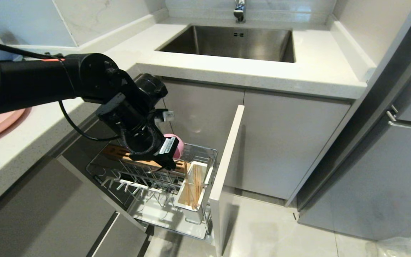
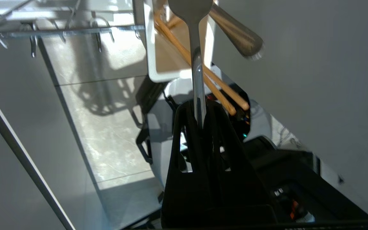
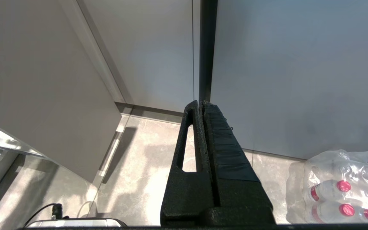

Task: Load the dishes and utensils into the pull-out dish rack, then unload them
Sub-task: Pick up the fork and place it in the cupboard

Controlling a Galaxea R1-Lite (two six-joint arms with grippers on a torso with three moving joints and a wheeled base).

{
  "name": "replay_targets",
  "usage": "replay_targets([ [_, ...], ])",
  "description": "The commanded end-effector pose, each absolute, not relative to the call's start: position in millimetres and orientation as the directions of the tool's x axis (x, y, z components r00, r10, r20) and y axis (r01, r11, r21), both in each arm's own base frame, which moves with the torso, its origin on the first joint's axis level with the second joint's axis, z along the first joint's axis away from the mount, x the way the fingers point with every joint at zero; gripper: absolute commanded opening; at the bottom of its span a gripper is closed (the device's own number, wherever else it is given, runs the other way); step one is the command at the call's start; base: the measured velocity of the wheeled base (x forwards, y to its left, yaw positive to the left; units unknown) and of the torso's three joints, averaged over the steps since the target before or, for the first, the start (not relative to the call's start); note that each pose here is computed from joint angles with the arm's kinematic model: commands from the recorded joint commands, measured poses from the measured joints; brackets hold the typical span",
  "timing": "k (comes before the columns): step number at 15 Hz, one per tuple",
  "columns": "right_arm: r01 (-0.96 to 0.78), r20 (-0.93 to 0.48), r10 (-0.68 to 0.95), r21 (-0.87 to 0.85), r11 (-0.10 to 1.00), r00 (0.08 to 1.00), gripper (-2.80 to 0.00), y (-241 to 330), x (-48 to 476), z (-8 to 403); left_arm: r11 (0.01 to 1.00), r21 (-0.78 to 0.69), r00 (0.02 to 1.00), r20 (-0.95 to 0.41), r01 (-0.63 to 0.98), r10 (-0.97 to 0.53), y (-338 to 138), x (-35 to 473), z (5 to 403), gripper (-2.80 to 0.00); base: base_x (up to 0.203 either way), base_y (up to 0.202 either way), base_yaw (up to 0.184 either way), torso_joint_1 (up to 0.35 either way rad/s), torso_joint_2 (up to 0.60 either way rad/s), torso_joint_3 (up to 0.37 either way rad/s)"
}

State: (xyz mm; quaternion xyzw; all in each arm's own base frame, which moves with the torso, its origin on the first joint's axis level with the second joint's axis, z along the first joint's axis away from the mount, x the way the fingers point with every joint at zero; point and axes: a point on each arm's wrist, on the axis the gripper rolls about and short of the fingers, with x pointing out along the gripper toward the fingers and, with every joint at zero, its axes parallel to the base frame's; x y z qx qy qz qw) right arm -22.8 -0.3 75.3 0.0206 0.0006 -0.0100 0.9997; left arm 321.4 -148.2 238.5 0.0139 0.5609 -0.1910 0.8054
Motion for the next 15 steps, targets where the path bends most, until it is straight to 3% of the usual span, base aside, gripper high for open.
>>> replay_targets([
  [1,0.02,-0.003,-0.02,0.041,0.999,1.0,-2.8,-0.3,-22.7,74.9,0.932,-0.174,0.266,-0.927,0.318,-0.264,-155.9,331.6,220.4,-2.8,0.0,0.0,0.0,0.0,0.0,0.0],
  [8,0.02,-0.003,-0.02,0.041,0.999,1.0,-2.8,-0.3,-22.7,74.9,0.933,-0.162,0.325,-0.906,0.321,-0.269,-162.8,346.8,210.9,-2.8,0.0,0.0,0.0,0.0,0.0,0.0],
  [15,0.02,-0.003,-0.02,0.041,0.999,1.0,-2.8,-0.3,-22.7,74.9,0.935,-0.157,0.301,-0.919,0.318,-0.257,-166.5,354.9,196.0,-2.8,0.0,0.0,0.0,0.0,0.0,0.0],
])
